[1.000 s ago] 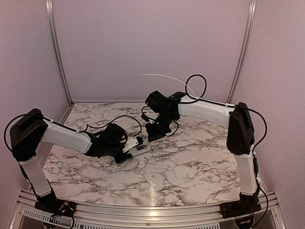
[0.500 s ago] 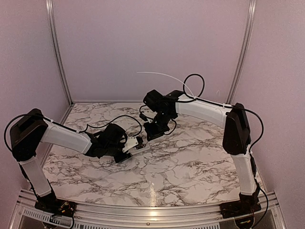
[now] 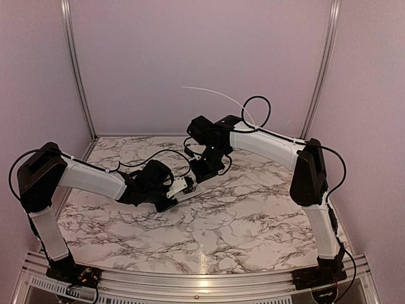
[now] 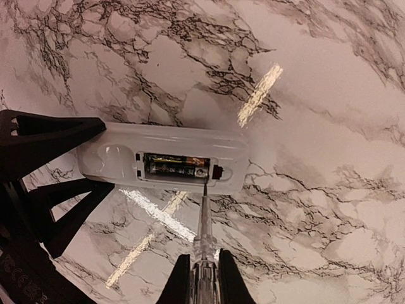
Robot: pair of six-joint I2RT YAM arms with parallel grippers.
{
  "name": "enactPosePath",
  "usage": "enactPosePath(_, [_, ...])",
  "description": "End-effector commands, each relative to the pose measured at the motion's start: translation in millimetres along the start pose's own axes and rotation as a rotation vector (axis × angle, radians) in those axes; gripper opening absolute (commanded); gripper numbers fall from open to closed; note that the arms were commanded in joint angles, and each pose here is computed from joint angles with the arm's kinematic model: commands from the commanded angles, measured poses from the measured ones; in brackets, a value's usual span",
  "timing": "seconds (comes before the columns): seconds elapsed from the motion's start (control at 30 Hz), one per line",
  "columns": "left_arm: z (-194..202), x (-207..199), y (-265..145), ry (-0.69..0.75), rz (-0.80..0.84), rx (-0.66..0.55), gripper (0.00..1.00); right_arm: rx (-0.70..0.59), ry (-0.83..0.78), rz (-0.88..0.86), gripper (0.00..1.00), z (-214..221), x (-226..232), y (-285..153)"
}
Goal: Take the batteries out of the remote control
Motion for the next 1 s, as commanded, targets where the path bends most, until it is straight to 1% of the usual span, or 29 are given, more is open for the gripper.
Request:
enactPosePath(0.0, [-11, 1, 4, -0.018, -0.001, -0.013, 0.06, -0.016, 0.010, -0.017, 0.00, -4, 7, -11])
enactPosePath(0.1, [-7, -2, 9, -0.021, 0.016, 0.018, 0.06, -0.039, 0.011, -0.049, 0.00, -6, 12, -18])
enactPosePath(0.37, [-4, -2, 11, -0.033, 0.013, 0.028, 0.06, -0.085, 0.038, -0.073, 0.00, 2, 11, -41])
enactPosePath(0.5, [-1, -3, 10, -0.037, 0.019, 0.052, 0.06, -0.072, 0.056, -0.063, 0.00, 5, 7, -37])
enactPosePath(0.97, [-5, -3, 6, -0.069, 0.039, 0.045, 0.06, -0.094, 0.101, -0.007, 0.00, -4, -3, -15])
Point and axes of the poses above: each gripper's point midway between its finger pads, its own y axis out along the fingers, its own x axis along the line the jaws close on, z = x × y, the point moved 5 cm from there along -y, back along the fingers, and after that the axes turned 5 degrees about -y, right-handed, at the moved point
